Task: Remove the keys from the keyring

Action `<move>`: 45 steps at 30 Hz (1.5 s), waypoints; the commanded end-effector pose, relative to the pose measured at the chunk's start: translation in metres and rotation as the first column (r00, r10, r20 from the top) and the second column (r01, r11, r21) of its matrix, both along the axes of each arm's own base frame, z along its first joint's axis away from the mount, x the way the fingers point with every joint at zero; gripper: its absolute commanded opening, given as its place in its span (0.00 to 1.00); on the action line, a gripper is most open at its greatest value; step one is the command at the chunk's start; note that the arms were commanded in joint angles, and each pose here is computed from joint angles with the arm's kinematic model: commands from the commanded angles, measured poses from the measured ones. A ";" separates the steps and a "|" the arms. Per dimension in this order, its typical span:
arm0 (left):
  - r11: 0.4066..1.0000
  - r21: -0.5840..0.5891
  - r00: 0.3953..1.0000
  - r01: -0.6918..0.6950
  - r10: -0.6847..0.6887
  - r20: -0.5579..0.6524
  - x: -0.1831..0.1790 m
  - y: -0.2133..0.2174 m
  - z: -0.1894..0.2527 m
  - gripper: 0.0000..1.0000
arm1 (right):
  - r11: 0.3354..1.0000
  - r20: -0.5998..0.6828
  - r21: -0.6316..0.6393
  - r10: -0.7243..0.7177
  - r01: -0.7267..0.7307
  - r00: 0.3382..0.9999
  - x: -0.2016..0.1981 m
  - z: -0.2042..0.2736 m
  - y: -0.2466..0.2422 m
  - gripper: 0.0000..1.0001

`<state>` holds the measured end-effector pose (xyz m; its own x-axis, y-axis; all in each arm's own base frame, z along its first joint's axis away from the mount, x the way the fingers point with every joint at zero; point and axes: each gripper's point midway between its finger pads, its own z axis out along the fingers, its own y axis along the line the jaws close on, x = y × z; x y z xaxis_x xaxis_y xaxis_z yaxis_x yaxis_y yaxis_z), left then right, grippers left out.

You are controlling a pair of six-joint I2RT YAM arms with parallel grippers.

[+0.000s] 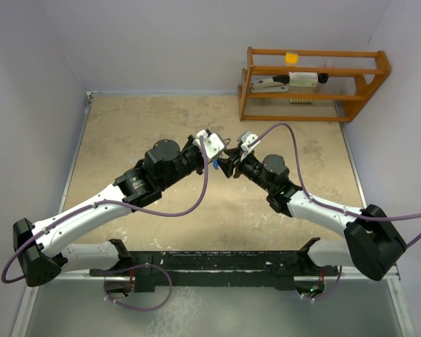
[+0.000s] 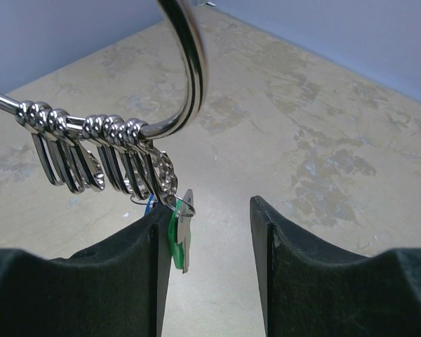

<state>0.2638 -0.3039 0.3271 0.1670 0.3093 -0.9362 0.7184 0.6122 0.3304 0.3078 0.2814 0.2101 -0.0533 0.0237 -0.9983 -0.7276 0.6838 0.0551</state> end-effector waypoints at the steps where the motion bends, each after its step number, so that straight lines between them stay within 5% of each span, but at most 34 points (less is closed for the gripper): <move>1: 0.994 -0.111 0.998 0.011 -0.003 0.067 -0.004 0.000 0.042 0.00 | 0.998 0.089 0.060 0.000 -0.006 0.996 0.005 0.037 0.007 0.49; 6: 0.993 -0.118 0.998 0.015 -0.006 0.070 -0.006 0.000 0.044 0.00 | 0.998 0.083 0.058 -0.001 -0.004 0.997 0.007 0.035 0.010 0.46; 11: 0.993 -0.122 0.997 0.006 0.003 0.073 -0.006 0.003 0.046 0.00 | 0.999 0.072 0.054 -0.006 0.002 0.997 0.009 0.031 0.011 0.01; 23: 0.986 -0.122 0.991 -0.110 0.119 0.069 0.005 0.021 0.038 0.00 | 0.976 0.012 -0.113 -0.186 0.186 0.982 0.005 0.016 -0.037 0.00; 34: 0.956 -0.101 0.960 -0.276 0.279 0.014 0.032 0.027 0.004 0.04 | 0.840 -0.041 -0.361 -0.447 0.404 0.893 0.007 0.043 -0.095 0.00; 45: 0.951 -0.139 0.961 -0.277 0.274 -0.042 0.033 0.020 -0.023 0.27 | 0.774 0.072 -0.390 -0.516 0.500 0.854 0.000 0.096 -0.108 0.00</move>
